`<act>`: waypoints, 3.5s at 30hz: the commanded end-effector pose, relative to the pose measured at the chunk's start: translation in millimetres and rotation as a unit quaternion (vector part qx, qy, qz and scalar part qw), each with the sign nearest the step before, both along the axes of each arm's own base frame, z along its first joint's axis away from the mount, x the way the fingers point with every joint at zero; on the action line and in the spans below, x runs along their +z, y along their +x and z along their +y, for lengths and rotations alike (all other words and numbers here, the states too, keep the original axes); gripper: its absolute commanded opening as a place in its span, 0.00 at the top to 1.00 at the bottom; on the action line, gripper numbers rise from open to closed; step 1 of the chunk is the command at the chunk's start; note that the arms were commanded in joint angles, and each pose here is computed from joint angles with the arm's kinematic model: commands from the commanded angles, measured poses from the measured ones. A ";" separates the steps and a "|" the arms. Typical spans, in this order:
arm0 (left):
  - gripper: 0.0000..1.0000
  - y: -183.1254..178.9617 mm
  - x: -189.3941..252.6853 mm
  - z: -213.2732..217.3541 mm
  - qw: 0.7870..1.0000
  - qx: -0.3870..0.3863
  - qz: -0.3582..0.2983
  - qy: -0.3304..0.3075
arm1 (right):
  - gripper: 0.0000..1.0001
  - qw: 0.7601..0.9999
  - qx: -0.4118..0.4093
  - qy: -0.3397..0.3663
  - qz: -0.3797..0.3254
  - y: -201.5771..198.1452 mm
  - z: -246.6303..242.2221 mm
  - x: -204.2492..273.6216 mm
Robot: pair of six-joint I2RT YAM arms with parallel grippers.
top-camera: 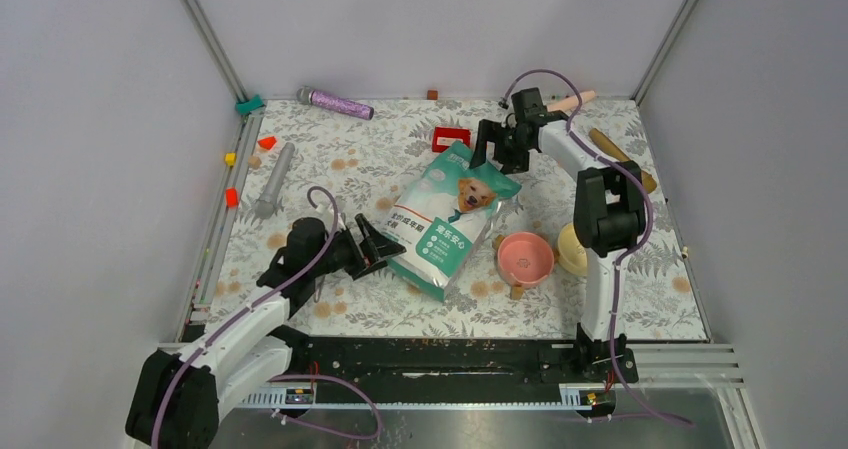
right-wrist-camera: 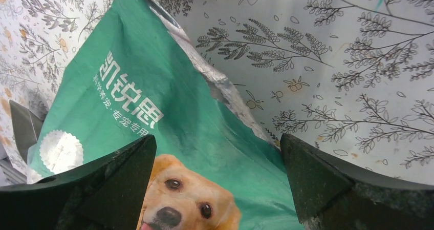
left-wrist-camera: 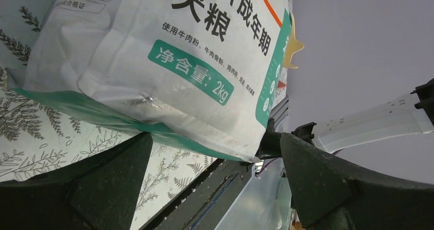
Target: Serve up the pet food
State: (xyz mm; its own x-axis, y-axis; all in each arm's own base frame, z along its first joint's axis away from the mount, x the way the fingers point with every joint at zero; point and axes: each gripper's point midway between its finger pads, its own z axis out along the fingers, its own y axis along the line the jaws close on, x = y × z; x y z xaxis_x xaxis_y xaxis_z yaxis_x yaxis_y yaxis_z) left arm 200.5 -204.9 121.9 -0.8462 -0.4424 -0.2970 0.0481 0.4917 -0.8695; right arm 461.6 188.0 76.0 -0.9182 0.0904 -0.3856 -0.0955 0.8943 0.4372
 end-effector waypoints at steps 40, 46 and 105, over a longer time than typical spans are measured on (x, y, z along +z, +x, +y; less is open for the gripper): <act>0.02 41.5 -26.9 -21.7 0.998 0.010 0.000 0.054 | 1.00 0.967 0.095 0.232 0.042 -43.4 44.4 60.0; 0.02 52.8 -25.3 -21.8 0.998 0.020 -0.008 0.064 | 1.00 0.958 0.134 0.244 -0.067 -88.1 63.9 162.0; 0.01 10.5 118.7 -29.9 0.988 -0.051 -0.143 0.013 | 0.00 0.927 0.117 -0.070 -0.349 -192.3 75.2 289.0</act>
State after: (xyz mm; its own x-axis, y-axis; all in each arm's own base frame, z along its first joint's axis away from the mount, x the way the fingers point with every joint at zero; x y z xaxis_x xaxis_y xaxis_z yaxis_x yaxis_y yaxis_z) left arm 206.3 -233.3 224.0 -0.7980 -0.3451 -0.4940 0.2895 0.4994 -0.8165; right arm 263.7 261.5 363.0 -0.4492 -0.1215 -0.8851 -0.4945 0.8590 0.1330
